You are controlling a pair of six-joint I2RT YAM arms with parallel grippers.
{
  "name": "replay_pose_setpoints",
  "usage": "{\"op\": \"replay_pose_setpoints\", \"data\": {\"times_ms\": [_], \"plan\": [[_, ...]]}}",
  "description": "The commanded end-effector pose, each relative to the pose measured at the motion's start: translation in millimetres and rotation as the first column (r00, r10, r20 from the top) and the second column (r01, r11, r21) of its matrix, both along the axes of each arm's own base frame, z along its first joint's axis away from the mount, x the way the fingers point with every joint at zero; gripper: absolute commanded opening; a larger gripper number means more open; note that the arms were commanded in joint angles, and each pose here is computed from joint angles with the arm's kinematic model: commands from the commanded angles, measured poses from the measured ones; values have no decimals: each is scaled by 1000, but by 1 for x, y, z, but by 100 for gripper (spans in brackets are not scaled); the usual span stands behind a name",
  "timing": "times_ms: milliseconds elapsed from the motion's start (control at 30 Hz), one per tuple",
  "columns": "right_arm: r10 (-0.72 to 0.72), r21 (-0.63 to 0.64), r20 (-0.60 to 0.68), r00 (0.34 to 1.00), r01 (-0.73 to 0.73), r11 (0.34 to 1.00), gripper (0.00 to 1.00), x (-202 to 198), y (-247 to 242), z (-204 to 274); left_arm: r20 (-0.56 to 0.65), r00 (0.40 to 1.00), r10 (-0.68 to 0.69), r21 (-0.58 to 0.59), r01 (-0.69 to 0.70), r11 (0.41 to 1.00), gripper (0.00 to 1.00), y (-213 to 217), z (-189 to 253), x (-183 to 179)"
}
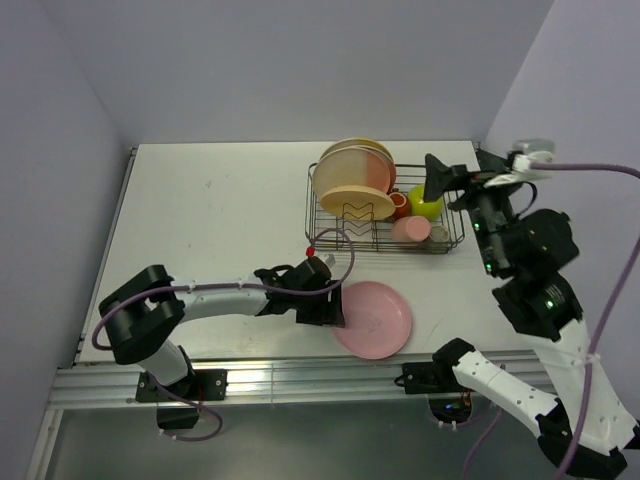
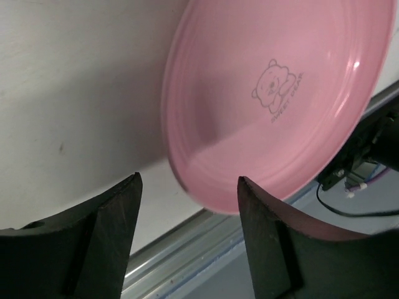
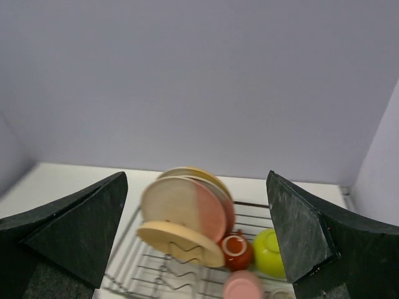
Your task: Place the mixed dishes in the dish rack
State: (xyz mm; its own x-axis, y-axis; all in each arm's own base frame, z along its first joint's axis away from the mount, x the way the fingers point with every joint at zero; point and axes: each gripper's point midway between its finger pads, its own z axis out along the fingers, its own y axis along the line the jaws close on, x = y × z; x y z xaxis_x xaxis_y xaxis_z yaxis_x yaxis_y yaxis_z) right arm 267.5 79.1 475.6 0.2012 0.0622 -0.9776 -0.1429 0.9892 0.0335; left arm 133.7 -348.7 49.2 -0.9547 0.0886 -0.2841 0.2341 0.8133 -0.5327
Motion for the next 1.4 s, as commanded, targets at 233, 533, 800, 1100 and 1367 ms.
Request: {"op": "replay_pose_setpoints", "data": {"times_ms": [233,533,800,1100,1367], "plan": [[95,183,-266,959,-46,982,100,-34,4,-56,3,998,55,61,-55,997,7,-35,-38,2],[131,160,-316,940,-83,984,100,-40,9,-81,218,963,158,-92,-141,986,0,1,71,11],[440,95,-471,765,-452,887,100,-54,78,-117,485,851,200,-271,-71,960,0,49,202,21],[571,156,-546,614,-595,788,85,-59,114,-132,503,840,201,-278,-63,958,0,64,205,16],[705,233,-551,447,-729,644,77,-87,137,-151,553,813,182,-228,-62,972,0,73,210,21]]}}
